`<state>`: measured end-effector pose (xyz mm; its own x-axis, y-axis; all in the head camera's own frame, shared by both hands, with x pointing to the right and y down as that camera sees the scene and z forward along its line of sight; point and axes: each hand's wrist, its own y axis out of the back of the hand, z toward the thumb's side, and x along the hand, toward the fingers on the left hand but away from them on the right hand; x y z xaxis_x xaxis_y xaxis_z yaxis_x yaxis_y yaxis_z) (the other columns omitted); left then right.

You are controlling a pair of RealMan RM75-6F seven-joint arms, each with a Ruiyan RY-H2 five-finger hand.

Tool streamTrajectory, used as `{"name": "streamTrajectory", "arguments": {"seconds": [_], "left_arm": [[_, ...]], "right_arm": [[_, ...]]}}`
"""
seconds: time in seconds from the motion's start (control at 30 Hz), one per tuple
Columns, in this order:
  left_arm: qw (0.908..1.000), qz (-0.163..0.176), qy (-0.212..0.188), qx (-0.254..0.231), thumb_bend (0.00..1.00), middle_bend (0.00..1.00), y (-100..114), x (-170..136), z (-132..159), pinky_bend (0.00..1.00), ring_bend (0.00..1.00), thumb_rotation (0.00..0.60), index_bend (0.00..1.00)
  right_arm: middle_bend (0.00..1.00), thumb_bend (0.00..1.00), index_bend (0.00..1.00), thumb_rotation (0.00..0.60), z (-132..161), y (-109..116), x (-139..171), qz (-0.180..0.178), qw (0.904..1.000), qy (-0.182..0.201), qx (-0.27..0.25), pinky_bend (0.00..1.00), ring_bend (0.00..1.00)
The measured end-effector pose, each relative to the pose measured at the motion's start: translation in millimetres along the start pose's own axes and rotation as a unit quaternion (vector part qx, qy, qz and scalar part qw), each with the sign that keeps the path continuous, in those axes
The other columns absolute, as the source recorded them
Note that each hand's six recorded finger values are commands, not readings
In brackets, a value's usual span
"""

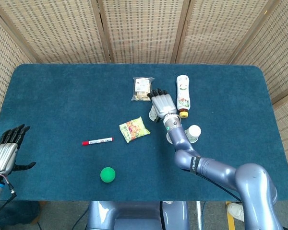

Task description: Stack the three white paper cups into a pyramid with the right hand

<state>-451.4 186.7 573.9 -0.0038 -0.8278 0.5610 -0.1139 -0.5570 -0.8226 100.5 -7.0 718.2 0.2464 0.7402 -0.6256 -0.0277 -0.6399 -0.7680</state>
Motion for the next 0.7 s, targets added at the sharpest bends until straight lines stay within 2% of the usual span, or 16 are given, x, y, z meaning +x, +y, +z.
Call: {"name": "streamTrajectory", "arguments": {"seconds": [0.13,0.27,0.37,0.47,0.7], "left_arm": [[1.0,0.0,0.002,0.001,0.0,0.0,-0.6,0.6,-0.2,0.0,0.0,0.6,0.0],[1.0,-0.002,0.003,0.001,0.0,0.0,-1.6,1.3,-0.3,0.0,0.0,0.6,0.0],[1.0,-0.003,0.003,0.002,0.0,0.0,-2.4,1.4,0.2,0.0,0.0,0.6,0.0],[1.0,-0.003,0.001,0.002,0.0,0.0,-2.1,0.9,1.3,0.0,0.0,0.6,0.0],[1.0,0.0,-0.006,0.001,0.0,0.0,-1.0,-2.5,4.2,0.0,0.0,0.6,0.0]], "right_arm": [[0.32,0.12,0.31,0.6,1.2,-8.4,-8.3,0.004,1.0,-0.005,-0.001,0.3,0.23],[0.45,0.25,0.46,0.6,-0.1,-9.5,-12.9,-0.006,0.9999,-0.01,0.001,0.52,0.38],[0.53,0.29,0.53,0.6,-1.6,-8.8,-15.0,-0.018,0.9997,-0.014,-0.003,0.59,0.47],[0.56,0.32,0.55,0.6,-0.9,-7.2,-15.2,-0.025,0.9994,-0.013,-0.019,0.63,0.5],[0.56,0.35,0.55,0.6,5.2,8.0,-8.8,-0.048,0.9982,0.006,-0.036,0.64,0.51]]}}
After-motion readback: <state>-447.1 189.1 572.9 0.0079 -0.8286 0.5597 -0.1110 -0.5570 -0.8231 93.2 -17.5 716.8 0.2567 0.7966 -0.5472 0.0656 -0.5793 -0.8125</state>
